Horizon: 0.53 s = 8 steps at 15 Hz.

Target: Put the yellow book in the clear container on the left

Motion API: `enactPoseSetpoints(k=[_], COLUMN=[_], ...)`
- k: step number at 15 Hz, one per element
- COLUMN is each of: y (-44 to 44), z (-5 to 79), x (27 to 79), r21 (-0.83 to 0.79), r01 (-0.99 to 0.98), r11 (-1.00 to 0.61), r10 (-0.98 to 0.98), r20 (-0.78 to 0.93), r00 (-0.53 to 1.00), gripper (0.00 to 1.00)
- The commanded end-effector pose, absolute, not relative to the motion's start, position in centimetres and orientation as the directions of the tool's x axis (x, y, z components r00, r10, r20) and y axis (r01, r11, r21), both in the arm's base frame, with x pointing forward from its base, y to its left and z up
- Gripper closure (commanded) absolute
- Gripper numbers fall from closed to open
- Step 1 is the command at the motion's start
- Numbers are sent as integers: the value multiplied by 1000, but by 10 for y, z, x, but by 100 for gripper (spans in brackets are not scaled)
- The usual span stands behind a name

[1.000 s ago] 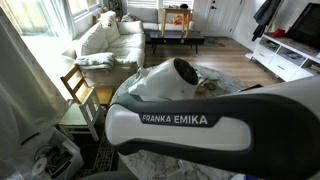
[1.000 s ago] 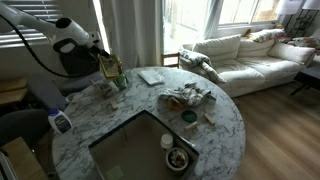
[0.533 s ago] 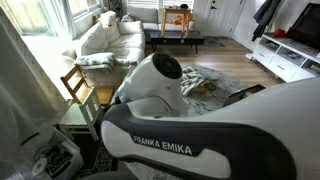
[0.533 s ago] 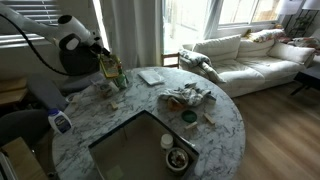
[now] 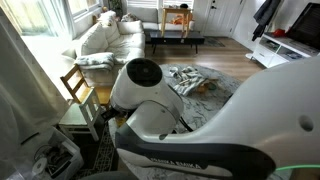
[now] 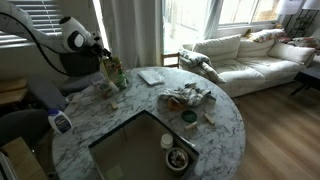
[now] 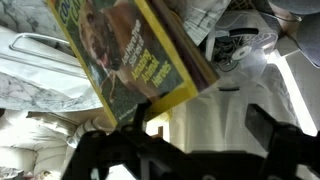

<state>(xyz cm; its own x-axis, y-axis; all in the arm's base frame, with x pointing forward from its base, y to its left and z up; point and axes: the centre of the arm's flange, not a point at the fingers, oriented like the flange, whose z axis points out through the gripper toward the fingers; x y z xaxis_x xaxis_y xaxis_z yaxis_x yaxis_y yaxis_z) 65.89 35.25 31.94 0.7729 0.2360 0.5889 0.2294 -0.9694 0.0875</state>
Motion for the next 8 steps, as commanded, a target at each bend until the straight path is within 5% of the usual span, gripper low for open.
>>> enactPoseSetpoints(k=[1,8], y=[356,350], z=[322,331], x=[669,673], r21=[117,182], r01=[209,194], r11=[-971,-964], r10=[239,259], r20=[551,475], r00=[800,841], gripper=[0,0])
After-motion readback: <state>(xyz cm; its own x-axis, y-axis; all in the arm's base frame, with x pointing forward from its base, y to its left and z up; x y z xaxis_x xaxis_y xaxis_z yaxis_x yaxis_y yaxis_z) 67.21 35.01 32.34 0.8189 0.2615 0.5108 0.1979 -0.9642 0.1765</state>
